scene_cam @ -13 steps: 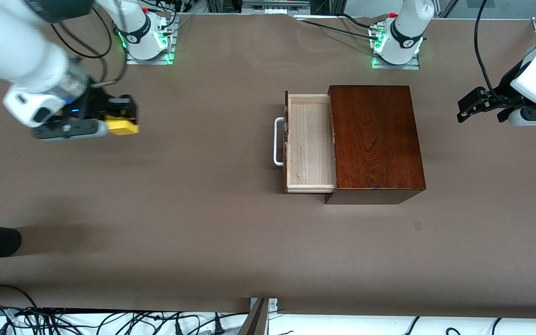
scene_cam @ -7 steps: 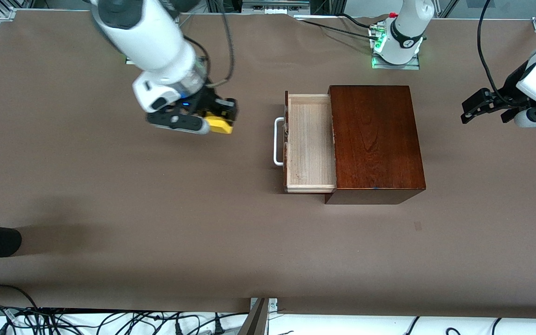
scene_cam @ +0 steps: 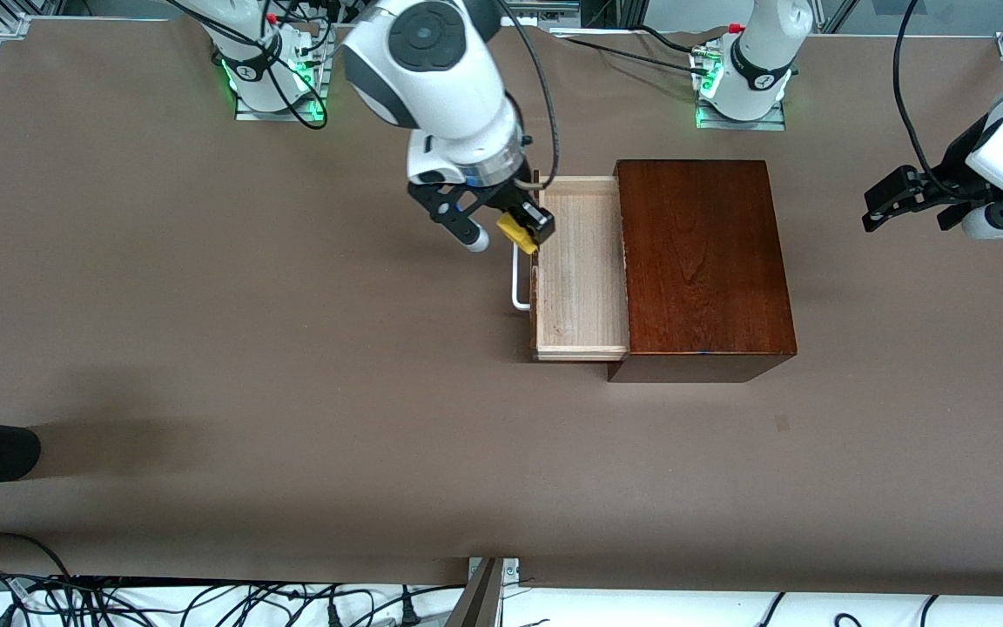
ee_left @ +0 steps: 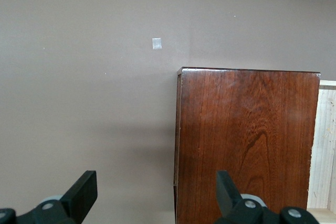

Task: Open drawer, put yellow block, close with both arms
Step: 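Carry the yellow cube with the right gripper over the open drawer, then lower the cube into the drawer and open the right gripper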

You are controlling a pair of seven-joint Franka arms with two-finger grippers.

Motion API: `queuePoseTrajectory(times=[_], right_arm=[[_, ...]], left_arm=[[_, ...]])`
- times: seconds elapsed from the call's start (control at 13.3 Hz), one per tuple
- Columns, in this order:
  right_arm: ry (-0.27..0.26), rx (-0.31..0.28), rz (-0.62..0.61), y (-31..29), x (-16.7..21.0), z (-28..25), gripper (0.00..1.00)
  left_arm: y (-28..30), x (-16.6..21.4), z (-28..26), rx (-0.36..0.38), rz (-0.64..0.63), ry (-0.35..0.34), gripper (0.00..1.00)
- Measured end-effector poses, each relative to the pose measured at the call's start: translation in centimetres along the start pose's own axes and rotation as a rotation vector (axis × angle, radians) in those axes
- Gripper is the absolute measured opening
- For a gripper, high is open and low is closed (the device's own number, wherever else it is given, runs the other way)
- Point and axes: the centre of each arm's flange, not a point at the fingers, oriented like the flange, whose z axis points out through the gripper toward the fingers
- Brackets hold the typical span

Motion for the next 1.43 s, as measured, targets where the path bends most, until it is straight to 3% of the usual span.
queuePoseTrajectory(times=[0.3,0.53,0.9,1.43], right_arm=[[0.004,0.024,0.166,-1.3,-3.6,4.3,0.56],[0.016,0.012,0.231,-1.4,-4.2,6.5,0.56],[0.028,-0.031,0.283,-1.0,-4.0,10.4,0.56],[0.039,-0.029,0.355,-0.6,-5.1,14.1,0.56]], left_arm=[[0.0,0.1,0.1,0.000,0.000,-0.002,1.00],[0.0,0.1,0.2,0.000,0.000,-0.003,1.00],[0.0,0.1,0.2,0.001,-0.001,-0.003,1.00],[-0.1,0.1,0.2,0.001,-0.001,-0.003,1.00]])
